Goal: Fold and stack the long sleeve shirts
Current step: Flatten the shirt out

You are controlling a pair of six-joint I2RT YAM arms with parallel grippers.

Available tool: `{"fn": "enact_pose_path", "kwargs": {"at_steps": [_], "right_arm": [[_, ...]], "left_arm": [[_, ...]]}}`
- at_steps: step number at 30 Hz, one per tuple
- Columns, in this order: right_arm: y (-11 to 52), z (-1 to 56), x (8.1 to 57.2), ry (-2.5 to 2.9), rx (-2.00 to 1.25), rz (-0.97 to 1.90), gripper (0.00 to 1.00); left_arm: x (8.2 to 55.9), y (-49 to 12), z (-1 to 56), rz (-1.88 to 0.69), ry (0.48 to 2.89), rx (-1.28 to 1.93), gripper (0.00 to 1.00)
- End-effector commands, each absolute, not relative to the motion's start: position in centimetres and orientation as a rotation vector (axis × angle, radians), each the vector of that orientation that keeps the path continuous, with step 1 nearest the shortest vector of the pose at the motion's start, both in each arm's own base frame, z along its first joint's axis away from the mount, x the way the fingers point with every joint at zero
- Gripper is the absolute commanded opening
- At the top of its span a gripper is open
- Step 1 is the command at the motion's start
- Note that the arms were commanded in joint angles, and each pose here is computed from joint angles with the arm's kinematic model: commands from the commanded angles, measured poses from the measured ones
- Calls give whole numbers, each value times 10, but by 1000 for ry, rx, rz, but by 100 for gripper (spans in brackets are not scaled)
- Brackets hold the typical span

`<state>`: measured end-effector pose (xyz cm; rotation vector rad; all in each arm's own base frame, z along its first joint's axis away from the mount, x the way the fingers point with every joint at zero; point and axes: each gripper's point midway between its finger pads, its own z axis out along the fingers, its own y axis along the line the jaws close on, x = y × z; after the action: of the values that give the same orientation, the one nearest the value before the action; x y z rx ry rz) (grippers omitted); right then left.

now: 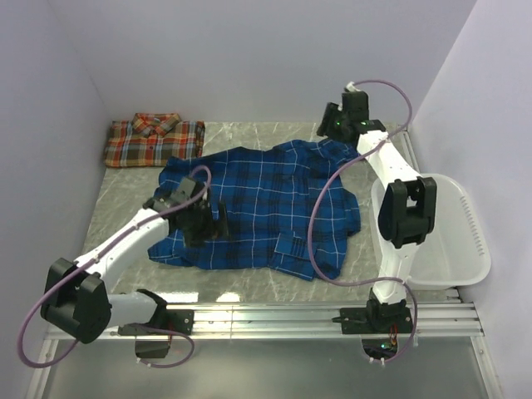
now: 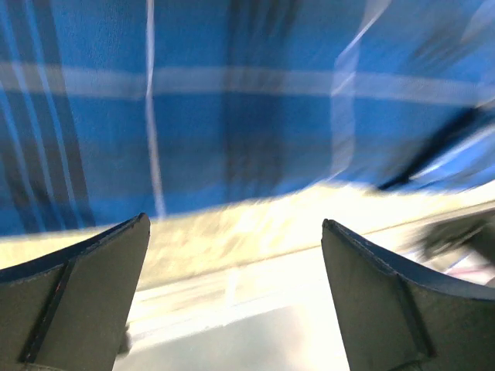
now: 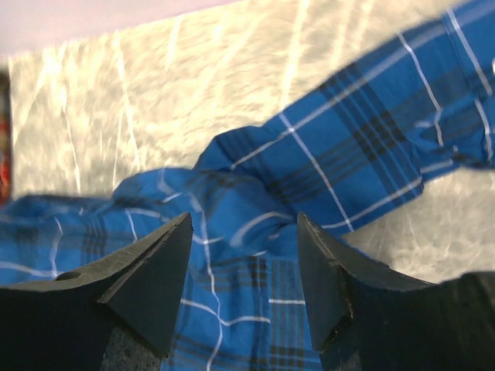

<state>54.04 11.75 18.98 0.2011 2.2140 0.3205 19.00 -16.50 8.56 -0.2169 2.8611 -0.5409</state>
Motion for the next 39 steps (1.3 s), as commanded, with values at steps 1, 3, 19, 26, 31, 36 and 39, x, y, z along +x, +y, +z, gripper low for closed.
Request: {"fn": "enact_pose_path", "kwargs": {"at_steps": [1,3,19,26,31,36,39], "right_arm": [[106,202,547,2137,414,464,63],[95,192,550,2138,514,453,64],[134,214,498,2046,353,389,64],[149,212,444,2040,329,343,64],[175,206,412,2100,249,480,64],[200,181,377,2194,133,539,64],[207,162,362,2258,102,559,64]], "left_arm": [[258,-163,136,-555,2618,-285,99],[287,-162,146,-569,2563,-316,99],[444,-77,96,-275,2443,-637,98],[522,-76,95,-280,2369,-657,95],[557,-72,76,-255,2339,-669,88],[592,-72,76,-279,2231,-618,81],[604,-73,75,-299,2174,-591,73]]}}
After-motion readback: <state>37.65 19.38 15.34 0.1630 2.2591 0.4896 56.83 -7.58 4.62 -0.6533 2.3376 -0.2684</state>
